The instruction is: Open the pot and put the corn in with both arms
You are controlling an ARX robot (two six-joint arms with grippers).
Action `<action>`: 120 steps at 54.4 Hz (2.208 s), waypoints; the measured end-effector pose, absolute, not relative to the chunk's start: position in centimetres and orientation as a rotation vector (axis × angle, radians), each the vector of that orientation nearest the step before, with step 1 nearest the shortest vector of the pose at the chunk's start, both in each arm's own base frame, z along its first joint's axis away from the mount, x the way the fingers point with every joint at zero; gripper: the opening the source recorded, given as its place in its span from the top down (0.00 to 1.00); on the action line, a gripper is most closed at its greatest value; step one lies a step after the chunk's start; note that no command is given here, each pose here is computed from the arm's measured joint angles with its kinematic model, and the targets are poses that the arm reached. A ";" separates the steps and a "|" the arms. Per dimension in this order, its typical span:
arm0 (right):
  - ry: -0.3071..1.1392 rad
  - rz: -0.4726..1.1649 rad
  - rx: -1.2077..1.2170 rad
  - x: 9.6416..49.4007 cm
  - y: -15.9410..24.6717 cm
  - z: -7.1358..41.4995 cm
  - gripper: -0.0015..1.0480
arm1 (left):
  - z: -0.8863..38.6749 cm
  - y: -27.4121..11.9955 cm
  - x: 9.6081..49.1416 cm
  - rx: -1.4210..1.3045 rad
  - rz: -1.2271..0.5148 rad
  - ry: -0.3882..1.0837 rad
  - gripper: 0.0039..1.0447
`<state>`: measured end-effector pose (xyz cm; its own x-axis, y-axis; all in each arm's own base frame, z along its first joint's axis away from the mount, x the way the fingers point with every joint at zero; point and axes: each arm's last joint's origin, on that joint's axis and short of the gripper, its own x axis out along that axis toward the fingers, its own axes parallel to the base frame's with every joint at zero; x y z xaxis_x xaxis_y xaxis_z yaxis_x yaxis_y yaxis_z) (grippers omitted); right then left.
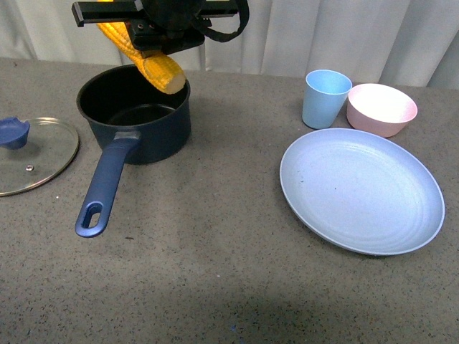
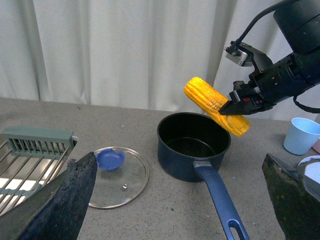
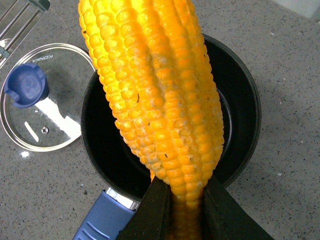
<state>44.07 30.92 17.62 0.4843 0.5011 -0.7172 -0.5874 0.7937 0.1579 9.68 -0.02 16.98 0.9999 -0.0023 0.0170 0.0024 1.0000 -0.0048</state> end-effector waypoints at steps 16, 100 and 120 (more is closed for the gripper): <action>0.824 0.652 -0.085 44.8 31.2 17.8 0.54 | 17.0 0.0 9.7 -0.005 -0.002 -0.017 0.06; 0.511 -0.047 -0.105 28.5 7.9 17.8 0.09 | 17.0 0.0 9.7 -0.005 -0.002 -0.017 0.06; -0.017 -0.002 0.008 23.1 4.0 17.2 0.64 | 17.0 0.0 9.7 -0.005 0.000 -0.016 0.06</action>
